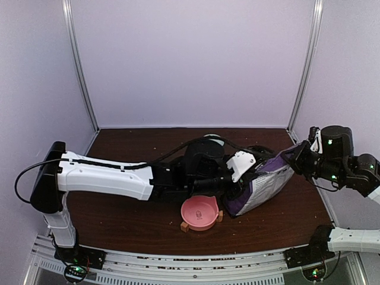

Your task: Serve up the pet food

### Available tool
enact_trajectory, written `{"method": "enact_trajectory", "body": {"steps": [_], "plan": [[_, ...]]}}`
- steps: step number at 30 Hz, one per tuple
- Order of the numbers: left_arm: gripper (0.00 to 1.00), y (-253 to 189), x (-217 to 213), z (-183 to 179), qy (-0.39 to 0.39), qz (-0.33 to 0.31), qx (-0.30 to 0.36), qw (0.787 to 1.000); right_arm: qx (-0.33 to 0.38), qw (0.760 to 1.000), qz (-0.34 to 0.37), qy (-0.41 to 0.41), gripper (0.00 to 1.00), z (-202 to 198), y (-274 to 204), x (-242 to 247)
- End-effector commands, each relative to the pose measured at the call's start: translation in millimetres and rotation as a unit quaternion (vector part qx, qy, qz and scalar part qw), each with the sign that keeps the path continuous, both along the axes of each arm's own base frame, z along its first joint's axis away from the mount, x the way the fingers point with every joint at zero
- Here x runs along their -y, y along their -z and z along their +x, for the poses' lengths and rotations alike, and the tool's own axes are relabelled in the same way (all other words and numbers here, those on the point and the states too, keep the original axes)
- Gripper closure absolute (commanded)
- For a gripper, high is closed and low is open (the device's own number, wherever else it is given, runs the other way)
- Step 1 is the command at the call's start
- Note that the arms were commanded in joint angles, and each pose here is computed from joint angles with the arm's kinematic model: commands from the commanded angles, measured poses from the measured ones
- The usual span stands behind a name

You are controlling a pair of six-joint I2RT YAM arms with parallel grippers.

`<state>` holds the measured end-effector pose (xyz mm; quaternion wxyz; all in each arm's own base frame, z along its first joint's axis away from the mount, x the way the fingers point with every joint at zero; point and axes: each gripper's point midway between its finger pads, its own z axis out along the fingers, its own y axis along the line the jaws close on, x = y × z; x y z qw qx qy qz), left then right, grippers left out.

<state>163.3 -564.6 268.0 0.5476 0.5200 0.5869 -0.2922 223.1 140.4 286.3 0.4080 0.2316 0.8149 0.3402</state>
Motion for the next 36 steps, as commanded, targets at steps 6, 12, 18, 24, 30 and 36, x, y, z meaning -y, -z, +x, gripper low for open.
{"method": "enact_trajectory", "body": {"steps": [6,12,18,24,30,36], "plan": [[0.69,-115.6,-49.8,2.1,-0.049,-0.11,0.016,0.993,0.17,0.985,-0.037,0.003,1.0,0.7,-106.7,21.4],[0.57,-143.1,-122.8,47.3,-0.151,-0.112,-0.042,0.981,0.254,0.955,-0.092,-0.124,1.0,-2.8,-180.7,-23.0],[0.34,-140.5,-222.9,84.0,-0.254,-0.141,-0.115,0.95,0.302,0.9,-0.016,-0.313,1.0,-29.7,-219.1,-103.6],[0.1,-137.3,-319.8,88.2,-0.33,-0.184,-0.162,0.912,0.331,0.85,0.021,-0.409,1.0,-62.0,-244.3,-155.8],[0.02,-155.3,-363.7,73.3,-0.334,-0.195,-0.181,0.904,0.333,0.815,0.051,-0.472,1.0,-78.1,-254.2,-216.2],[0.02,-168.1,-359.1,56.7,-0.288,-0.196,-0.19,0.918,0.281,0.819,0.07,-0.496,1.0,-69.4,-221.4,-288.9]]}}
